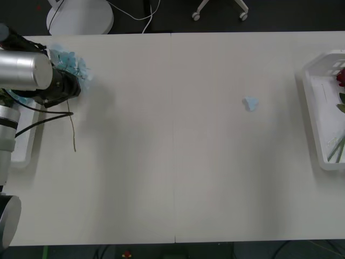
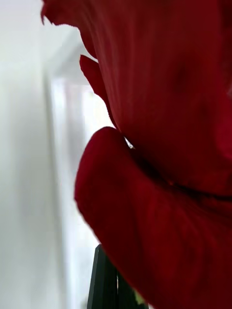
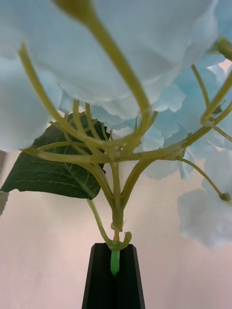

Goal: Put the red flowers into the right box and the blue flowers into the left box

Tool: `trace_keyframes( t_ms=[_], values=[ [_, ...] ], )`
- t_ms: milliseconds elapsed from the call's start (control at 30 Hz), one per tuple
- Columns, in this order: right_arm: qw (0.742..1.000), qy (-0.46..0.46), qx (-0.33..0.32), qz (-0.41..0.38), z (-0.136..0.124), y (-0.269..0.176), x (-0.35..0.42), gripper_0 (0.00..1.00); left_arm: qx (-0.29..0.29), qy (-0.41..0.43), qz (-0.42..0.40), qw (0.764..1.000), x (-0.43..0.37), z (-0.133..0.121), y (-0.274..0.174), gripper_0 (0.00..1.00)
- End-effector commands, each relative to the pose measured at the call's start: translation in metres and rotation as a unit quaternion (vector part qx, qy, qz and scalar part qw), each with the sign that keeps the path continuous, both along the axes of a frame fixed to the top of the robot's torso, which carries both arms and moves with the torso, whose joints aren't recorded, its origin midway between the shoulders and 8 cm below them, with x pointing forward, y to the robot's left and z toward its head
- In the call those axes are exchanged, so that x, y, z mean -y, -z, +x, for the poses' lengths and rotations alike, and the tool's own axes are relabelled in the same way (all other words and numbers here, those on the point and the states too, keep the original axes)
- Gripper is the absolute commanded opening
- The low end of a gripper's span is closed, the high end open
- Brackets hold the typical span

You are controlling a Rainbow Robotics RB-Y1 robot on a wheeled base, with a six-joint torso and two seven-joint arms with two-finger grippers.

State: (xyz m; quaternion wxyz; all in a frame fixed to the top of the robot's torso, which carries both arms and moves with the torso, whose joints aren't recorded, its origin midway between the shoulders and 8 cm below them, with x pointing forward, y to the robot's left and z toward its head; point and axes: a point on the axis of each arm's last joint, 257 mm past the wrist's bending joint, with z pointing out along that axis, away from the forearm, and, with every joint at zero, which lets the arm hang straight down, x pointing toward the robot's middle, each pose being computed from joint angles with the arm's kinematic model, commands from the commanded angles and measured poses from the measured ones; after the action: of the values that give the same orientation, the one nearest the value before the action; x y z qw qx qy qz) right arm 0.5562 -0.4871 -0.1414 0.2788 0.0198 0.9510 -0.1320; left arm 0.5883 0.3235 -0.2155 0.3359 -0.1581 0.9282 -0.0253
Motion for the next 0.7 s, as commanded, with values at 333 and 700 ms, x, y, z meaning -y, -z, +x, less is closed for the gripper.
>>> trace_keyframes(
  t_ms=[333,700],
  values=[
    [0.987,-0.043,0.01,-0.152,0.022,-0.012,0.1,0.0,0.108,-0.036,-0.116,0.987,-0.091,-0.008,-0.174,0.0],
    [0.972,-0.066,0.0,-0.226,0.017,0.021,0.134,0.18,0.092,-0.096,-0.029,0.991,-0.208,-0.054,-0.198,0.0]
  ],
)
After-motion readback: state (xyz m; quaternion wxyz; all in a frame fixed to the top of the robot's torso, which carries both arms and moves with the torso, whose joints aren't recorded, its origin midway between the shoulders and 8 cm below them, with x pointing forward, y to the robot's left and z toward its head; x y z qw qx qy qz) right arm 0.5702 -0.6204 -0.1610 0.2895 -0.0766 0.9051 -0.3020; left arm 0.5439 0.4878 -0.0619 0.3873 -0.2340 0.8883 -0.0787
